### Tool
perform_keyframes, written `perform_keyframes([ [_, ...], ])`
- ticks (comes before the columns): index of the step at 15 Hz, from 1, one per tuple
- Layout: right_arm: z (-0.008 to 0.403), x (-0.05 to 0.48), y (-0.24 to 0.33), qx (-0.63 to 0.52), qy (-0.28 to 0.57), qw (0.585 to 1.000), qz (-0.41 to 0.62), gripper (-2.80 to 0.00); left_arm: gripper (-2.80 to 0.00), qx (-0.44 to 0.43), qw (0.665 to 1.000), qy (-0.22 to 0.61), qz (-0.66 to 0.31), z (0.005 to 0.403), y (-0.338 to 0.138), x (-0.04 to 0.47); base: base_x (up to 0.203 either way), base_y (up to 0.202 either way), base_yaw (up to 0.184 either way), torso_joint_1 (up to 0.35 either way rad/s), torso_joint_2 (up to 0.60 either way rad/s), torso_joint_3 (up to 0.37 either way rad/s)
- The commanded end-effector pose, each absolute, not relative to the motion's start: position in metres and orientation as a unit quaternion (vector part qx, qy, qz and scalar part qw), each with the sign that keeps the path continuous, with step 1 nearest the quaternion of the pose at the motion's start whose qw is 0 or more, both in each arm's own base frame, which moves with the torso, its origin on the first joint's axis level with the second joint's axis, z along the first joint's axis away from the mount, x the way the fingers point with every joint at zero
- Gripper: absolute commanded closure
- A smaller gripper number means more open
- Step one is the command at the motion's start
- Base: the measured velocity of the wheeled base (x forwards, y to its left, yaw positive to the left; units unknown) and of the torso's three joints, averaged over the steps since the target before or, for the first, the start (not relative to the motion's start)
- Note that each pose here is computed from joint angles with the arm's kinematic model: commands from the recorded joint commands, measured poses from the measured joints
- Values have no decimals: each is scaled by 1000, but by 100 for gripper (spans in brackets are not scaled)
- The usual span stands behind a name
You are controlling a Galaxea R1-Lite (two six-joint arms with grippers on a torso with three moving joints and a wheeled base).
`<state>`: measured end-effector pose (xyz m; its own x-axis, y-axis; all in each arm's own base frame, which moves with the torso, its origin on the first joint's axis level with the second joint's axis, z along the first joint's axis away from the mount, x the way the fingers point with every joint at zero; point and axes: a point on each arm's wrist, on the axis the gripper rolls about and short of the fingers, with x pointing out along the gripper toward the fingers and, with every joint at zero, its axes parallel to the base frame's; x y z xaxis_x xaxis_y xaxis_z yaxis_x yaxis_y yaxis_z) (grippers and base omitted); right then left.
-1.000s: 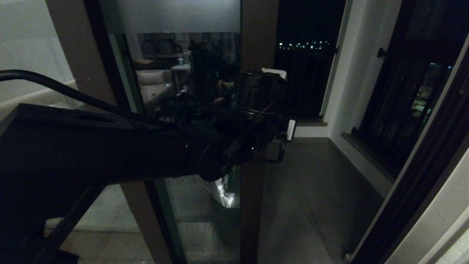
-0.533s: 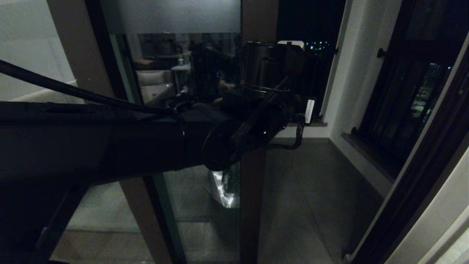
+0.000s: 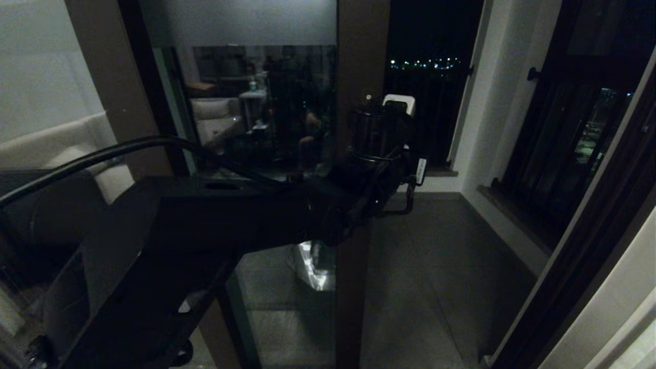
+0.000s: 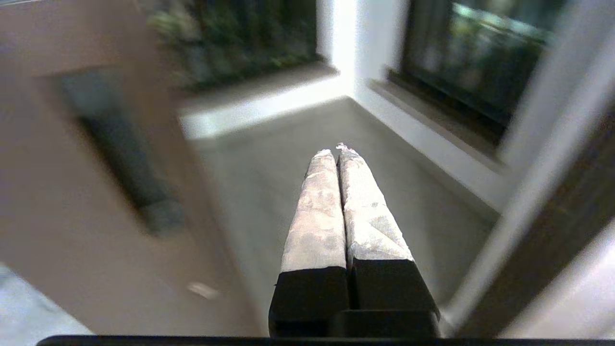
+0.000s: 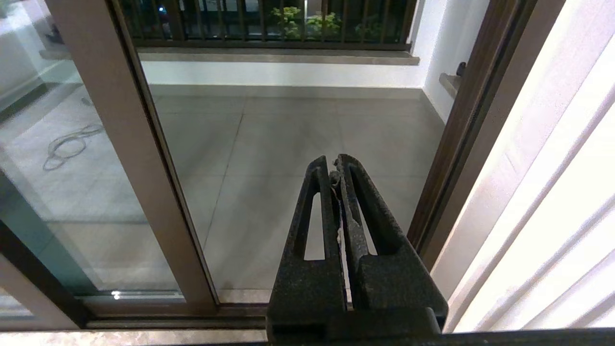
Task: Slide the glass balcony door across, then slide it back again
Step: Open the slid door
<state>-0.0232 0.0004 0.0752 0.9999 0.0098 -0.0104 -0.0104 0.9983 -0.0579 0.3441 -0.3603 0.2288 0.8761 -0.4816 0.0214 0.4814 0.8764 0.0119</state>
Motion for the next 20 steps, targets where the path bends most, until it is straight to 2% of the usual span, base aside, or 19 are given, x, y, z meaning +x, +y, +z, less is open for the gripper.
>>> perform_keyframes([
  [1,75,-23,0,-29,5,1000,6,0,0,8,974,-10,-228,212,-353,364,0,0,0,0,0,0],
  [20,75,-23,0,-29,5,1000,6,0,0,16,990,-24,-137,217,-322,386,0,0,0,0,0,0],
])
